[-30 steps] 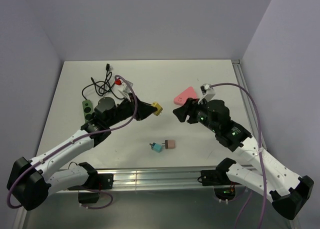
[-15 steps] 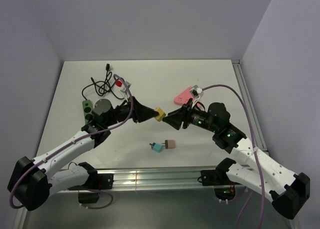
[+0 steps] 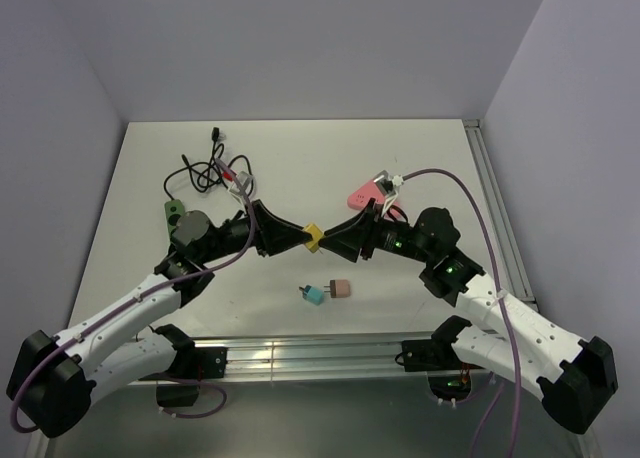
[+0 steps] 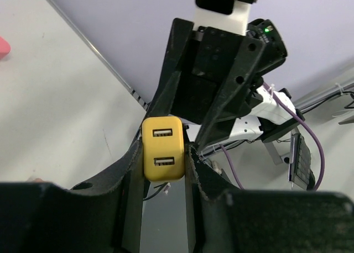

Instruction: Insert the plug

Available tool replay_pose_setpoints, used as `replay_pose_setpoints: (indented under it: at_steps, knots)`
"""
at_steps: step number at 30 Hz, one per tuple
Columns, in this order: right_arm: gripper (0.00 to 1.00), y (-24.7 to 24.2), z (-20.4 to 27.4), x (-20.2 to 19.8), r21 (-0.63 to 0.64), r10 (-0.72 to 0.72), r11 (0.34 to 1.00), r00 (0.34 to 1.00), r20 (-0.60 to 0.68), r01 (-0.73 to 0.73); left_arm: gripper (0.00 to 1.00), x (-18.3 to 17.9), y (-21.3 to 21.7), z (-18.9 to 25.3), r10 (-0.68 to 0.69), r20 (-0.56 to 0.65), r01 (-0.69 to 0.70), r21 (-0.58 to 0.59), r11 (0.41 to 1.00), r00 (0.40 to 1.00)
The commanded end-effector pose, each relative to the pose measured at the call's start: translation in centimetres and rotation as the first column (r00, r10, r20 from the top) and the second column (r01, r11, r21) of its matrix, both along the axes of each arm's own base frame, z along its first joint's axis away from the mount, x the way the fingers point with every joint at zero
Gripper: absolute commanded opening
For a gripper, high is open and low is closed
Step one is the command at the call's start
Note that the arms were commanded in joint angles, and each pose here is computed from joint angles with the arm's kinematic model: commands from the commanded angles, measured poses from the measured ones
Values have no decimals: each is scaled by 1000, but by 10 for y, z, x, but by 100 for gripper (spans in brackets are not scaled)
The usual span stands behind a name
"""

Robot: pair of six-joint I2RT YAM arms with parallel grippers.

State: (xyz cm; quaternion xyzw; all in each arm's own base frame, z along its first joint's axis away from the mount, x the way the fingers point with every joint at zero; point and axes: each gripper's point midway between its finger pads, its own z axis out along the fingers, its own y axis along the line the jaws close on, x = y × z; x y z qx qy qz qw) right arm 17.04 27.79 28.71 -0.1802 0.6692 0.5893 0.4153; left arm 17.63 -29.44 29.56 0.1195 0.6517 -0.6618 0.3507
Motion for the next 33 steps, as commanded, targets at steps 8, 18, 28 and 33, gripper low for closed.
replay_pose_setpoints:
  at_steps: [8, 18, 28, 33]
  knots:
    - [47, 8, 4, -8, 54, 72, 996, 997, -6, -71, 0, -12, 7, 23, -15, 112, 21, -51, 998, 994]
    - [45, 15, 8, -14, 98, 141, 985, 990, -2, -141, 0, -14, 6, 21, -33, 119, 39, -51, 998, 992]
    - [0, 15, 9, -17, 88, 157, 984, 987, 15, -158, 0, -8, 5, 9, -17, 121, 16, 7, 1000, 993]
    - [0, 14, 3, -15, 18, 150, 988, 988, 30, -150, 36, -6, 9, 10, 10, 144, -19, 60, 998, 990]
